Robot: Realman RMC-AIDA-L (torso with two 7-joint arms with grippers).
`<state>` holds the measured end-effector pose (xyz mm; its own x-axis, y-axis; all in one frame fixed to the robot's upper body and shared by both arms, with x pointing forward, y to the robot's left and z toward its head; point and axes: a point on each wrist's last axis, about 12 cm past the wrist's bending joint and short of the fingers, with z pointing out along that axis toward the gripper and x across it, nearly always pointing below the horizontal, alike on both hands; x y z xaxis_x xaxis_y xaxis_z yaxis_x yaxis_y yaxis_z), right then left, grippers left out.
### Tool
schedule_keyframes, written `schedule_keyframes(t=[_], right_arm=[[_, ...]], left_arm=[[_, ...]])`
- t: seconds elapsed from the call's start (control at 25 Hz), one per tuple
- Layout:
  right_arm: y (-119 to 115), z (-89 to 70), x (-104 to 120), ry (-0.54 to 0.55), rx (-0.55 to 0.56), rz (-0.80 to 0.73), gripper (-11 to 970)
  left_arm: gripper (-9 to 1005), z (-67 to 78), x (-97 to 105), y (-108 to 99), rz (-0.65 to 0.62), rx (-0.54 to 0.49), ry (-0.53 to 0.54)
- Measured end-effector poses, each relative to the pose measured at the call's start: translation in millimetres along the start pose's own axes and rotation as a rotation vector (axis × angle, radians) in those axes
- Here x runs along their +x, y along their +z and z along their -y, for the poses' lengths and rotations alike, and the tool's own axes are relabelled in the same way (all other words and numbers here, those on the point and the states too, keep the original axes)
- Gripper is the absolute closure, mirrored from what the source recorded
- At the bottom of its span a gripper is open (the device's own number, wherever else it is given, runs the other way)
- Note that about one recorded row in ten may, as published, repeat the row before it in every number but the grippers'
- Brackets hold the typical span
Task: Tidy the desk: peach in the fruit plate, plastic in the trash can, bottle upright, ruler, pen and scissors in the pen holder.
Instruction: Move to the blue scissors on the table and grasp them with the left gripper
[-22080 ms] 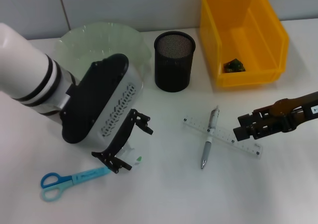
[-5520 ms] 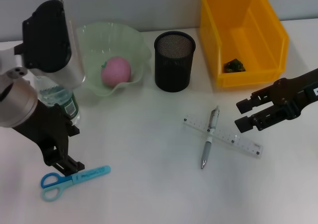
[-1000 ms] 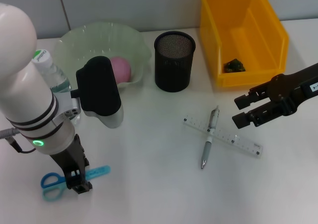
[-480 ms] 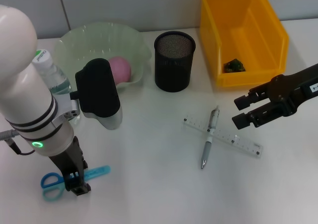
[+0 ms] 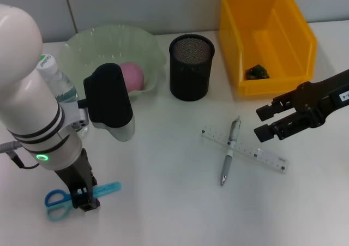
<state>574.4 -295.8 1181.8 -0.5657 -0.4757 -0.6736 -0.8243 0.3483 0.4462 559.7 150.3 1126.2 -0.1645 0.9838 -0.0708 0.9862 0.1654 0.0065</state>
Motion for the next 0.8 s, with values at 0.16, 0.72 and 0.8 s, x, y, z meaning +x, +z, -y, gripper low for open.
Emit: schedule_keyframes(t=[0.16,0.72,0.8], right_arm=[[0.9,-0.1,0.2,0.0,-0.003,-0.005,197],[0.9,-0.4,1.1,0.003,-0.005,-0.006,199],[0.9,-0.4,1.1,0.003,-0.006,-0.007,199]], left_arm=[[572,0.0,0.0,0.0,0.0,0.0,-0.001],[585,-0.6,1.8,1.5,-0.003,0.007,-0.02],[587,-0.6,1.8,1.5,-0.003,0.007,-0.02]])
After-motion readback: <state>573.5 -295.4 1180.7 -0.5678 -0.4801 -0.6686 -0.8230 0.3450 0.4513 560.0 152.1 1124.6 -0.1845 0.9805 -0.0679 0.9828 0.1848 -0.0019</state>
